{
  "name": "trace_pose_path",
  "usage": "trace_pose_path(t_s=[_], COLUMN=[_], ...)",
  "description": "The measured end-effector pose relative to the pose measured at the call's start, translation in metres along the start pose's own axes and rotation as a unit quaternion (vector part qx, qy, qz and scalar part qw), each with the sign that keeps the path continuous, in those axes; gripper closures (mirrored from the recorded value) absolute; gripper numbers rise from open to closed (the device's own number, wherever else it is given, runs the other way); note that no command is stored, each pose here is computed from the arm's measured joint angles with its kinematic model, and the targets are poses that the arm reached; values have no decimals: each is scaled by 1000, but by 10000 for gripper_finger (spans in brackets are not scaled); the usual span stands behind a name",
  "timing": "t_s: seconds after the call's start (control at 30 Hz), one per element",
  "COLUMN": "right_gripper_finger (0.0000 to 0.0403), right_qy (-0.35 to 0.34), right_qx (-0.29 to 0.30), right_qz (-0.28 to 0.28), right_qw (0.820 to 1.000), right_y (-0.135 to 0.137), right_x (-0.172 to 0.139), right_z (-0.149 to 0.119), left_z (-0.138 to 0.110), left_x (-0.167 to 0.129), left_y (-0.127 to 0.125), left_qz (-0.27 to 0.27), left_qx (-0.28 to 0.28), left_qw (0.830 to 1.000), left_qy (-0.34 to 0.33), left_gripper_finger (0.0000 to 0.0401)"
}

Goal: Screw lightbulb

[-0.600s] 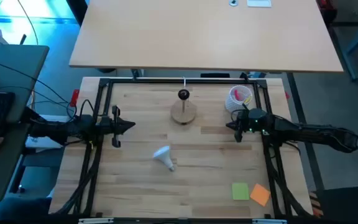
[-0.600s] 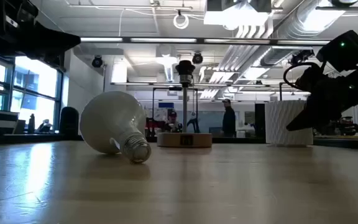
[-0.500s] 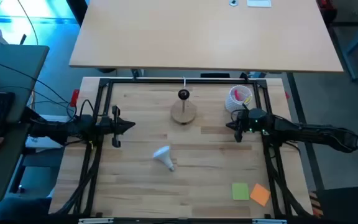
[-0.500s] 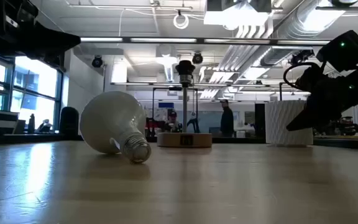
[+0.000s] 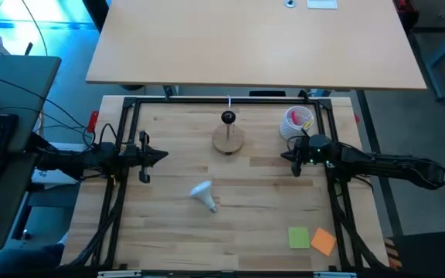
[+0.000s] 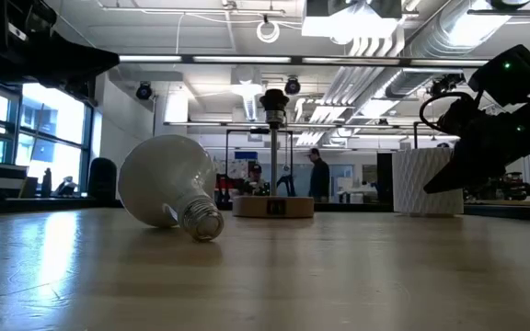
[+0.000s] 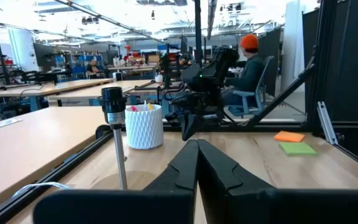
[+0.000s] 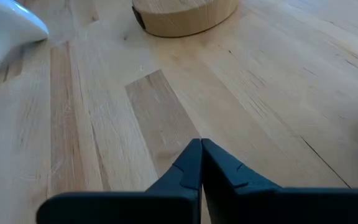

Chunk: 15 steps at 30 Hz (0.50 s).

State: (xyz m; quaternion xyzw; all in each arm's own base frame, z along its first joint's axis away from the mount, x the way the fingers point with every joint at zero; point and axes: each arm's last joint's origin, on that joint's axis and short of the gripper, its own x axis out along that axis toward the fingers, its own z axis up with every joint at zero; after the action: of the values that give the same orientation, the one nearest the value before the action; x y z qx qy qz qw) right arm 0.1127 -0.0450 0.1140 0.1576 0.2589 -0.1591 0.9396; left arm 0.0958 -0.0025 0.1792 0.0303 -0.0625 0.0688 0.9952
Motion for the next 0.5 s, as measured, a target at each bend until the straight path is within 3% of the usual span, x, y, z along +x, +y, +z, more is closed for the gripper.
trace_pose_path(t_s=[0.5], right_gripper_finger=[403], right_qy=[0], right_qx=[0], right_qz=[0], right_qw=[1000], right_y=[0], right_x=[0], right_z=[0], left_z=[0], left_x=[0], left_y=[0], left_qz=[0], left_qx=[0], left_qw=[1000], left_qy=[0], left_gripper_finger=[400])
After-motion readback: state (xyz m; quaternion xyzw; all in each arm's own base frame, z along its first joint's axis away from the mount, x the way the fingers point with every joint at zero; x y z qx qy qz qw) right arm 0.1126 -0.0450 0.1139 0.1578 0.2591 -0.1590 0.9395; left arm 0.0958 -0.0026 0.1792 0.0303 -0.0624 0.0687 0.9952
